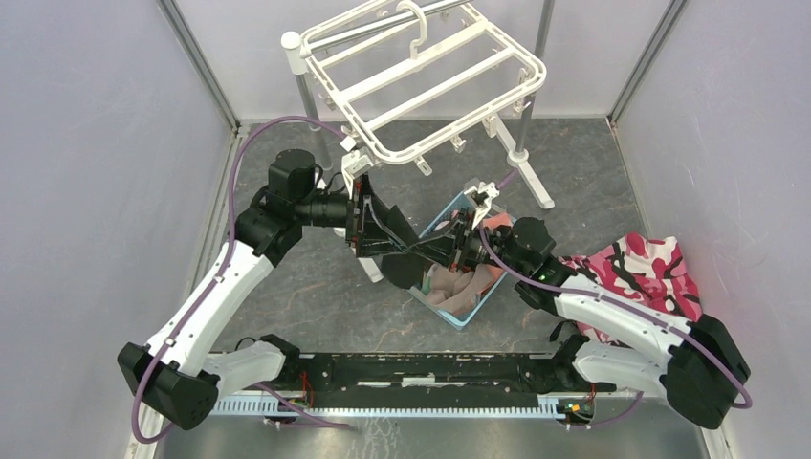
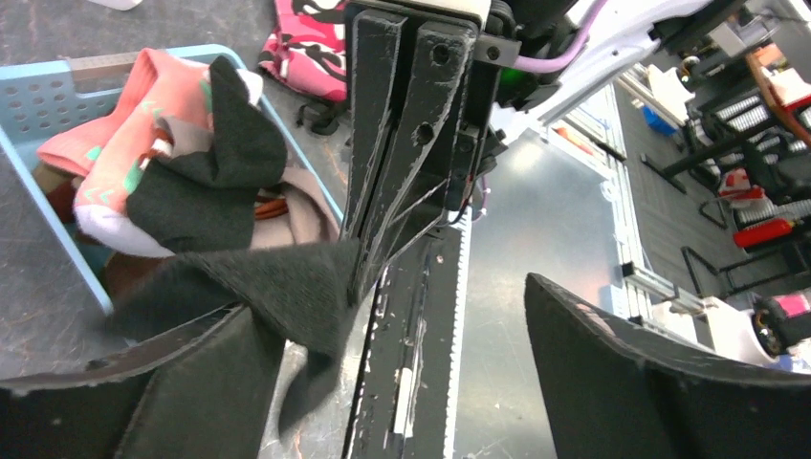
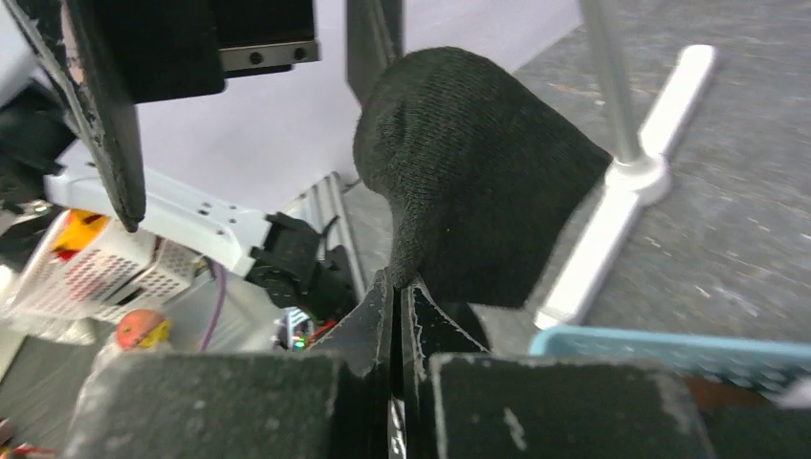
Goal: Remove the socks clipped to the hanger
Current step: Remove the sock from the hanger, then place the sock in the bin.
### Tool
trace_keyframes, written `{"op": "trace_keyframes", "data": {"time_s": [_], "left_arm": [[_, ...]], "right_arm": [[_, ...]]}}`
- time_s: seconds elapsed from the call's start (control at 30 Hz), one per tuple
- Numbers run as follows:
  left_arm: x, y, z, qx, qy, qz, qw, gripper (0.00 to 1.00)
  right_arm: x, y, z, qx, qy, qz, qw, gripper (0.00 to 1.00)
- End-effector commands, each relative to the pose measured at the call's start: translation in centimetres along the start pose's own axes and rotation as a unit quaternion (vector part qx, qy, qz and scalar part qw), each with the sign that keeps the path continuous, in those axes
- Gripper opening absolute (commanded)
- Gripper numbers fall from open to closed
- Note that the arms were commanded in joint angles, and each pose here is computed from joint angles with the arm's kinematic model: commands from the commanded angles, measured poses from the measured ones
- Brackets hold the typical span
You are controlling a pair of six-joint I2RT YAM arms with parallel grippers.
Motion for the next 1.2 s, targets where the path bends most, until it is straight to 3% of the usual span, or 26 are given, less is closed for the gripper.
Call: {"op": "trace_keyframes", "data": {"time_s": [0.0, 0.3, 0.47, 0.57, 0.7, 0.73, 0.87, 0.93, 1.03, 1.17], "left_arm": [[-0.1, -1.0, 0.5, 0.007, 0.027, -0.049, 0.998, 1.00], [2.5, -3.0, 2.5, 0.107, 0.026, -0.180, 0.977, 1.00], [3.2, -5.3, 2.9, 0.104, 0.082, -0.261, 0.956, 1.00], [4.4, -7.0, 3.0, 0.121, 0.091, -0.328, 0.933, 1.00], [6.1, -8.6, 2.9, 0.111, 0.052, -0.336, 0.934, 1.00], [6.4, -9.0, 2.8, 0.108, 0.043, -0.333, 0.936, 1.00], [8.5, -11.4, 2.6, 0.083, 0.020, -0.351, 0.932, 1.00], [9.3, -13.2, 2.5, 0.059, 0.007, -0.362, 0.930, 1.00], [10.4, -15.7, 2.3, 0.026, -0.015, -0.375, 0.926, 1.00], [12.3, -18.2, 2.5, -0.006, -0.053, -0.389, 0.920, 1.00]], "right_arm": [[-1.9, -2.2, -1.2, 0.026, -0.043, 0.106, 0.993, 0.00], [-6.2, -8.6, 4.1, 0.175, -0.024, 0.290, 0.941, 0.00], [-8.8, -10.4, 7.4, 0.227, -0.032, 0.369, 0.901, 0.05], [-10.6, -11.3, 9.4, 0.261, -0.046, 0.415, 0.870, 0.05], [-11.7, -12.2, 11.1, 0.304, -0.055, 0.447, 0.839, 0.02], [-11.7, -12.4, 11.0, 0.306, -0.057, 0.454, 0.835, 0.08], [-10.6, -13.1, 7.7, 0.272, -0.083, 0.466, 0.838, 0.54], [-9.6, -13.2, 5.2, 0.249, -0.099, 0.467, 0.843, 0.70], [-8.3, -13.2, 2.0, 0.231, -0.110, 0.467, 0.847, 0.83], [-7.5, -12.7, -0.1, 0.223, -0.114, 0.453, 0.856, 0.83]]}}
Point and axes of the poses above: each gripper's point midway between its finger pads, its own y axis out along the fingers, its own x axis along the line the jaws close on, z = x × y, the point moved 7 cm from there along -y, back along the fingers, and after that the axes turned 10 degrees about -y, right-handed, at the moved point
